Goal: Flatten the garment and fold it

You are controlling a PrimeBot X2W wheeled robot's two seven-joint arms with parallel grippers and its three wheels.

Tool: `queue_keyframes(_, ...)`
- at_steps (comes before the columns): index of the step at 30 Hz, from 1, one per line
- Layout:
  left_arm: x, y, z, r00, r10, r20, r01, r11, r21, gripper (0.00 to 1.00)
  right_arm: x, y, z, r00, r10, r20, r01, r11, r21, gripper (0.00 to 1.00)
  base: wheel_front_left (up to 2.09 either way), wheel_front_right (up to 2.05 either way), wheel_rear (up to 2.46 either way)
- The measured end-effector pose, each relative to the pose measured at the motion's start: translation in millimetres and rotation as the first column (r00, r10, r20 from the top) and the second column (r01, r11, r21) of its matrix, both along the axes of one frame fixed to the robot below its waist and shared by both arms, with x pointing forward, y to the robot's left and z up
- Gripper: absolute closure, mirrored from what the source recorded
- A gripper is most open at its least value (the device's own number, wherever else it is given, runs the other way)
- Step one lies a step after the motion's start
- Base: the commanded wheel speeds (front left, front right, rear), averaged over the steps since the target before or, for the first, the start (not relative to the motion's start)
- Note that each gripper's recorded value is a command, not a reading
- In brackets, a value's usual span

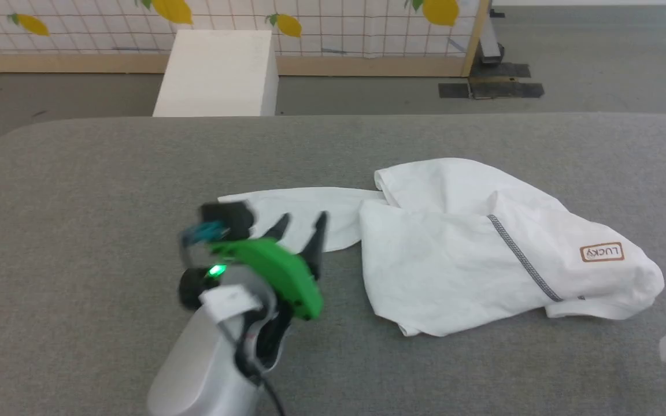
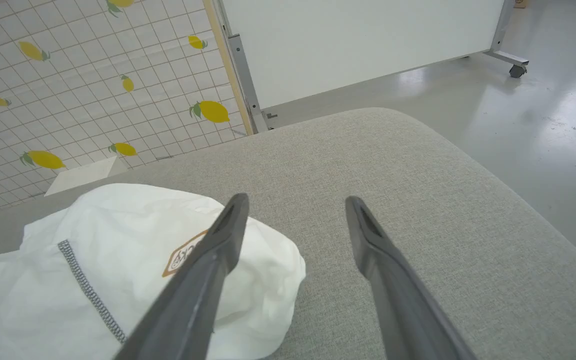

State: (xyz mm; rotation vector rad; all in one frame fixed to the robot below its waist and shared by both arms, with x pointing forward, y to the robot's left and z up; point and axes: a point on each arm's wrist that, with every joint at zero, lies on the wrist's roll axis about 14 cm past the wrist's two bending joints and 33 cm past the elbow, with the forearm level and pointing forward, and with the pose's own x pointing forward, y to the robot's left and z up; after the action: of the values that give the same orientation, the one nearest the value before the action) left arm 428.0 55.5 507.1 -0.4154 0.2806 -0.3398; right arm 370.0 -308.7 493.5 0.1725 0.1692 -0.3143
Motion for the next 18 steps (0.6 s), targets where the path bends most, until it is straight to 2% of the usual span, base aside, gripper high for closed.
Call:
queue_keyframes(2,4,-27,1,0.994,-0.096,-0.053,0.099,0.994,0.038,0.0,-2,1,-2,1.0,0.001,-0.003,-0.001,1.0,0.008,0.0,0.0,0.0,0.0)
queue_keyframes(5,-5,-62,-30,0.942,-0.236,-0.24,0.274,0.951,0.141,0.0,-9,-5,-1,1.0,-0.02,0.013,0.02,1.0,0.003,0.0,0.0,0.0,0.0)
queue_keyframes(7,-16,-72,-59,0.891,-0.272,-0.364,0.36,0.911,0.2,0.0,-16,-12,-2,0.999,-0.042,0.016,0.042,0.999,-0.003,0.0,0.0,0.0,0.0)
queue_keyframes(10,-25,-78,-88,0.835,-0.285,-0.47,0.431,0.871,0.237,0.0,-27,-23,-4,0.996,-0.083,0.013,0.083,0.997,-0.003,0.0,0.0,0.0,0.0)
queue_keyframes(12,-28,-81,-100,0.807,-0.289,-0.515,0.455,0.86,0.23,0.0,-37,-33,-6,0.993,-0.116,0.008,0.116,0.993,-0.006,0.0,0.0,0.0,0.0)
queue_keyframes(13,-27,-84,-102,0.802,-0.295,-0.52,0.462,0.857,0.226,0.64,-43,-39,-6,0.99,-0.139,0.009,0.139,0.99,-0.011,0.0,0.0,0.0,0.0)
queue_keyframes(14,-26,-89,-103,0.798,-0.305,-0.519,0.465,0.86,0.209,1.0,-49,-45,-7,0.987,-0.16,0.006,0.16,0.987,-0.016,0.0,0.0,0.0,0.0)
queue_keyframes(18,-23,-106,-96,0.79,-0.364,-0.494,0.468,0.878,0.102,1.0,-66,-57,-18,0.978,-0.209,-0.029,0.208,0.978,-0.02,0.0,0.0,0.0,0.0)
